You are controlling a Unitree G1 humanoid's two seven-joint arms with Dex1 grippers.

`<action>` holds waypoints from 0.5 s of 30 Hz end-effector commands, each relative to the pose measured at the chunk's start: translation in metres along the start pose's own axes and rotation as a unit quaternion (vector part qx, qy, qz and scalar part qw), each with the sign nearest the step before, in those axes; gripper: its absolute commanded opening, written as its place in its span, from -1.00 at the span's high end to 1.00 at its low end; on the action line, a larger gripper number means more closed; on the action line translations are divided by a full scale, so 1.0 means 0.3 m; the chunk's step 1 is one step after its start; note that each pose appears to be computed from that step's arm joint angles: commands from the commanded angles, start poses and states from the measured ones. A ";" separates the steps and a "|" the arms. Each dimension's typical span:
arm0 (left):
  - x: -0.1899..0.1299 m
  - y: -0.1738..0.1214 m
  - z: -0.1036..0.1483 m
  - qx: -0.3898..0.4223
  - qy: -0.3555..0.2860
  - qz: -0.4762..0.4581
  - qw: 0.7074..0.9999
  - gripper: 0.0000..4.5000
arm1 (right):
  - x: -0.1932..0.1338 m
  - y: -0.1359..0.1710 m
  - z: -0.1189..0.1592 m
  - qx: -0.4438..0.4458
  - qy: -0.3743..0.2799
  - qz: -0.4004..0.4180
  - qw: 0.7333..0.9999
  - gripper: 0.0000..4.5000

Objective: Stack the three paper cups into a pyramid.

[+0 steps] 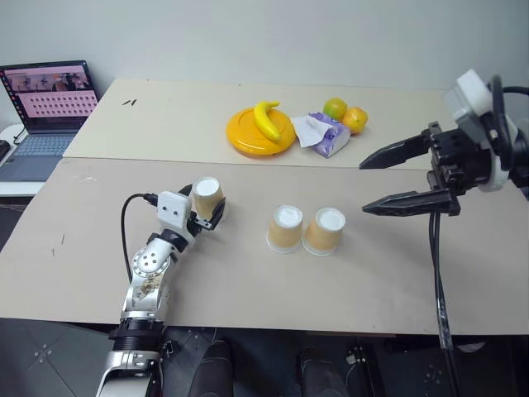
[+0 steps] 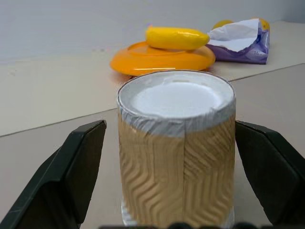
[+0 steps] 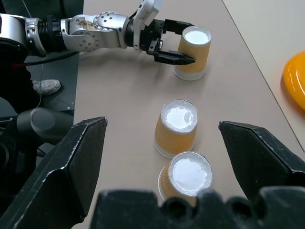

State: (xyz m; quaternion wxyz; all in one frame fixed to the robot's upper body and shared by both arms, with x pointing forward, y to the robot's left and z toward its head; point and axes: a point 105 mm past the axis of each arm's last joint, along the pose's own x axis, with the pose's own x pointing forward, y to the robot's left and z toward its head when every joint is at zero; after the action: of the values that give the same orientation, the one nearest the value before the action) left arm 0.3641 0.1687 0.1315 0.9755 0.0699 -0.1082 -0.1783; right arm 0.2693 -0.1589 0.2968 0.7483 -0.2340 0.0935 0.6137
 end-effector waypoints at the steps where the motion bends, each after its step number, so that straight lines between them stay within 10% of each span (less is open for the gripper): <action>1: 0.031 0.007 0.066 0.005 -0.034 0.001 0.999 -1.00 | -0.020 0.002 0.026 -0.017 -0.012 -0.013 1.000 -0.96; 10: 0.050 0.007 0.103 0.001 -0.048 -0.001 0.999 -1.00 | -0.021 -0.001 0.018 -0.017 -0.014 -0.018 1.000 -0.96; 15: 0.042 0.006 0.082 -0.002 -0.031 -0.001 1.000 -0.40 | -0.022 -0.002 0.015 -0.017 -0.014 -0.020 1.000 -1.00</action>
State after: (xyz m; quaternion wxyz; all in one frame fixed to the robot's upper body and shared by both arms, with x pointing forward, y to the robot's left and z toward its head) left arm 0.3726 0.1635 0.1471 0.9738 0.0629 -0.1214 -0.1819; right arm 0.2725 -0.1622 0.2903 0.7569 -0.2264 0.0999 0.6049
